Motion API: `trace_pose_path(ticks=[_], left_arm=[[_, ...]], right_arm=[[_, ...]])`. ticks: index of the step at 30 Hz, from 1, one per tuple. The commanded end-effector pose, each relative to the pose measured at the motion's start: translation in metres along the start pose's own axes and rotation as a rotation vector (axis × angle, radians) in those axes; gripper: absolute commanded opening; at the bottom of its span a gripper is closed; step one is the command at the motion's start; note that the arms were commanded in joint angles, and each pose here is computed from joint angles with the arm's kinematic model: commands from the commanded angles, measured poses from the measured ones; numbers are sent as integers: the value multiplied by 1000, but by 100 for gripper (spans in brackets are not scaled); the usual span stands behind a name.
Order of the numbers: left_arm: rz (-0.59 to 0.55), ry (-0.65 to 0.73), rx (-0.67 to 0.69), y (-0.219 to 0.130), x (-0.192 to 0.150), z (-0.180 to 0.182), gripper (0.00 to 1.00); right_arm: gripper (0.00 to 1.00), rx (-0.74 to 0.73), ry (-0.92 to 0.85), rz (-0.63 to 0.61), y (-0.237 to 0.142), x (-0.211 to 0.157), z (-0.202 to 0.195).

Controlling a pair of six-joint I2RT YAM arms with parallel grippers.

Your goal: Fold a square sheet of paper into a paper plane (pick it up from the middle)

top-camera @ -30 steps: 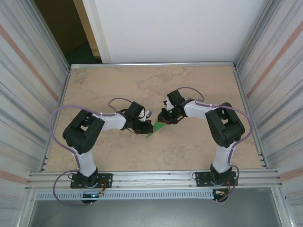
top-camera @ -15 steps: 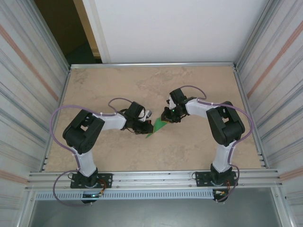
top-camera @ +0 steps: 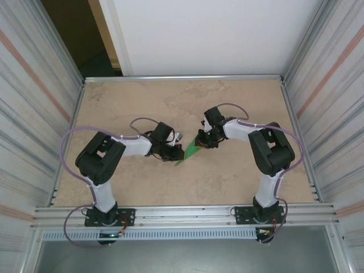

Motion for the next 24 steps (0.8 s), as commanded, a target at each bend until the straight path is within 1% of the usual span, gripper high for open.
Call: trace_pose_path(ticks=[1,3,5,12,17,24], left_arm=[[39,-49,45,3,-7,10,0],[41,-50,43,3,-7,10,0],[40,-48,41,4,-6,9,1],[44,-50,44,4,-7,10,0],[47,-54,46,4,-8,10,0],[48,-56,48,4,-9,11,0]], right_arm=[[15,33,-81,-67,-29,0,22],[16,39,-104,-65,-31,-6,30],[15,37,-110,-43,-24,-13,34],[14,12,-88,34,10,-30,35],[13,-15,-66,44,20,-28,25],[12,-41,-24,33,20,-20,2]])
Point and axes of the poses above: each hand's point on the last joint's axis, 136 mm out from that joint toward the fingers, its own y axis out along the fingers, its own z axis along the line the jaws close on, x = y × z, the point moved 6 cm from there along -y, back along the fingers, and after that the axes turned 7 degrees about y, right-handed, at the moved point
